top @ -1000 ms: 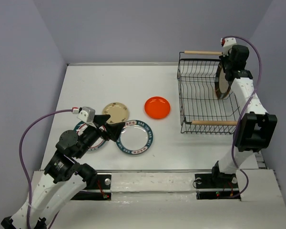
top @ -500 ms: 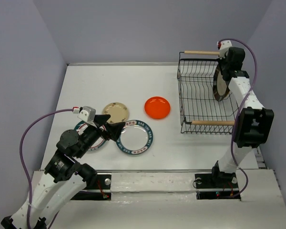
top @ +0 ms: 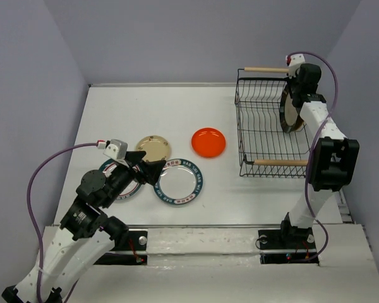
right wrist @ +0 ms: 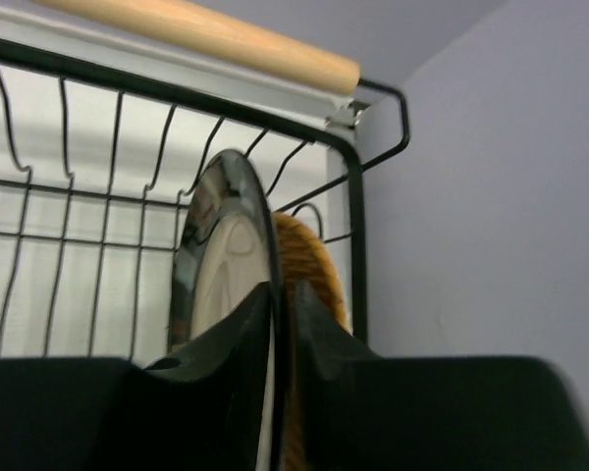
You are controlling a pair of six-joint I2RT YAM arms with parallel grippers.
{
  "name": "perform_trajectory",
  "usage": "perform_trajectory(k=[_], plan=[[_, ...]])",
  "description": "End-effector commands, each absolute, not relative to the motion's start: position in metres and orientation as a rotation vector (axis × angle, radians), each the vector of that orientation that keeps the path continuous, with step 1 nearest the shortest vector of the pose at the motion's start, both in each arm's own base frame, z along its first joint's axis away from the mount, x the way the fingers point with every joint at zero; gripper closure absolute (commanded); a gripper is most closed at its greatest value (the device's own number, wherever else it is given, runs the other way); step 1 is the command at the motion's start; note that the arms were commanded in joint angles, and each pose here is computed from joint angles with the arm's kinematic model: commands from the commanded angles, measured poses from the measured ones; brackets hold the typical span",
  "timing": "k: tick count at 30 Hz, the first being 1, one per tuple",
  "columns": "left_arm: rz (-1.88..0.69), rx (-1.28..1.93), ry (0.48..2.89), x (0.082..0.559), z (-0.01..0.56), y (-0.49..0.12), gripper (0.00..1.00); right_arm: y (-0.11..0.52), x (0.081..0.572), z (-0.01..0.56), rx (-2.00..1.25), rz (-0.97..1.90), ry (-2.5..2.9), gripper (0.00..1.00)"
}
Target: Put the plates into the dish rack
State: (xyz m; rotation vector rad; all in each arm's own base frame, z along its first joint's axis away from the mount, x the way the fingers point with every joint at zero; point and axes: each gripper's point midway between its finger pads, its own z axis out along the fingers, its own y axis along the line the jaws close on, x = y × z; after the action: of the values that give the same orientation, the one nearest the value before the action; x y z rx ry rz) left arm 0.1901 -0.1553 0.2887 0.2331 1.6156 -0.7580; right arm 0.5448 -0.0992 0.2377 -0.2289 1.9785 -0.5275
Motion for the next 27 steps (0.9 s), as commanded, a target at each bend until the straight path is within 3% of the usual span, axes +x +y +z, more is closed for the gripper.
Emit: perform_trajectory(k=[1,4,15,21,24,25,27], plan=[[-0.754,0.187,1.571,0.196,0.308,-0.151,0.01,-0.116,0.561,0.304,-0.122,-0.620,1.755,0.72],[-0.756,0.177,1.573,0.197,0.307,-0.151,0.01,-0.121,0.562,0.305,-0.082,-0.639,1.750,0.54],[-0.748,0.102,1.596,0.207,0.303,-0.147,0.01,-0.098,0.552,0.371,0.142,-0.450,1.597,0.20],[-0.698,0.025,1.609,0.218,0.301,-0.135,0.01,-0.005,0.539,0.413,0.114,-0.126,1.506,0.18],[-0.668,0.005,1.604,0.222,0.303,-0.129,0.01,0.074,0.522,0.431,-0.008,0.059,1.475,0.19],[-0.651,-0.010,1.602,0.224,0.303,-0.125,0.01,0.102,0.516,0.428,-0.085,0.143,1.480,0.21],[-0.625,-0.026,1.586,0.227,0.305,-0.118,0.01,0.163,0.495,0.427,-0.178,0.349,1.486,0.38]])
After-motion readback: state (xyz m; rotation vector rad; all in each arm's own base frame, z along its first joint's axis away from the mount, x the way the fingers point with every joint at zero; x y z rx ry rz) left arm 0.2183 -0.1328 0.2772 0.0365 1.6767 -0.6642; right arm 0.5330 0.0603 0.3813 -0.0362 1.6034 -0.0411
